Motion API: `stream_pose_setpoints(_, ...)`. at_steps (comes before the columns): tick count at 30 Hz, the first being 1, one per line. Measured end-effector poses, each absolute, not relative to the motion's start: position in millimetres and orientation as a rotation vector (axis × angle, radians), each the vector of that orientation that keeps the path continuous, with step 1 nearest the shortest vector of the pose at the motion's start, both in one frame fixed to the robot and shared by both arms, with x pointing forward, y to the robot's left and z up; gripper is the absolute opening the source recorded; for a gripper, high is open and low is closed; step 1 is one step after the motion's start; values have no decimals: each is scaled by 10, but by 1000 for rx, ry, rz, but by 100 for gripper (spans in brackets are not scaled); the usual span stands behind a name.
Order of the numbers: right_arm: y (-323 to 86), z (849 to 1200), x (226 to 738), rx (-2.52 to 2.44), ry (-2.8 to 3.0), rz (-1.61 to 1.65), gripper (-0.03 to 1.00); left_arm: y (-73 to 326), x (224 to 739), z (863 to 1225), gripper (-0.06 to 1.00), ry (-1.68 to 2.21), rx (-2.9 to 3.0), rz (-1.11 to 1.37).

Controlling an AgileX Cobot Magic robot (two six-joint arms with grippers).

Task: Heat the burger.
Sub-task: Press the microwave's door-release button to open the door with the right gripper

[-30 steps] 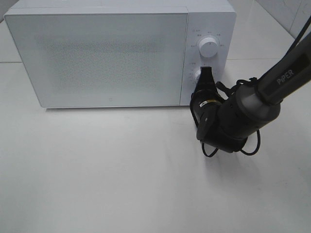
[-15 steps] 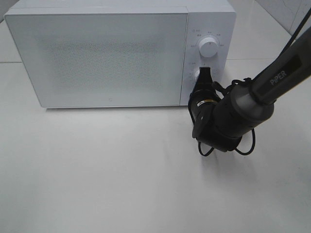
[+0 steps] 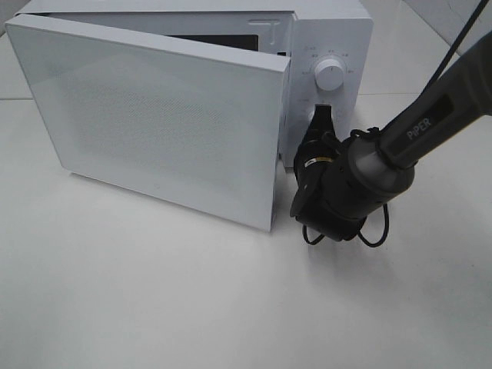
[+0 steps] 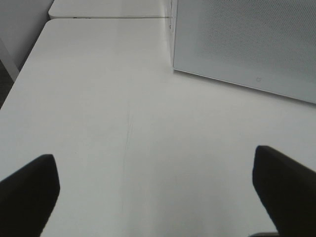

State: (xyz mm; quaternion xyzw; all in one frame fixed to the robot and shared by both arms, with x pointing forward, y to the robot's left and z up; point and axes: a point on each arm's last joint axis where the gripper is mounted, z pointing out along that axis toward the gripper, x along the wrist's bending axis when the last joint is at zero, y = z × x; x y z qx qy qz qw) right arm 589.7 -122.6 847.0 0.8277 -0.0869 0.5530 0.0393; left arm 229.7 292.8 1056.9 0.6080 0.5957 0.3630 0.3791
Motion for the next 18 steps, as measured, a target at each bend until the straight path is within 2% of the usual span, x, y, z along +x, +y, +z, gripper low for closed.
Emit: stream_pose_setpoints(18,-1215,8467,5894,2545,-276,1688,2,2928,2297,10569,99,1522,1553,927)
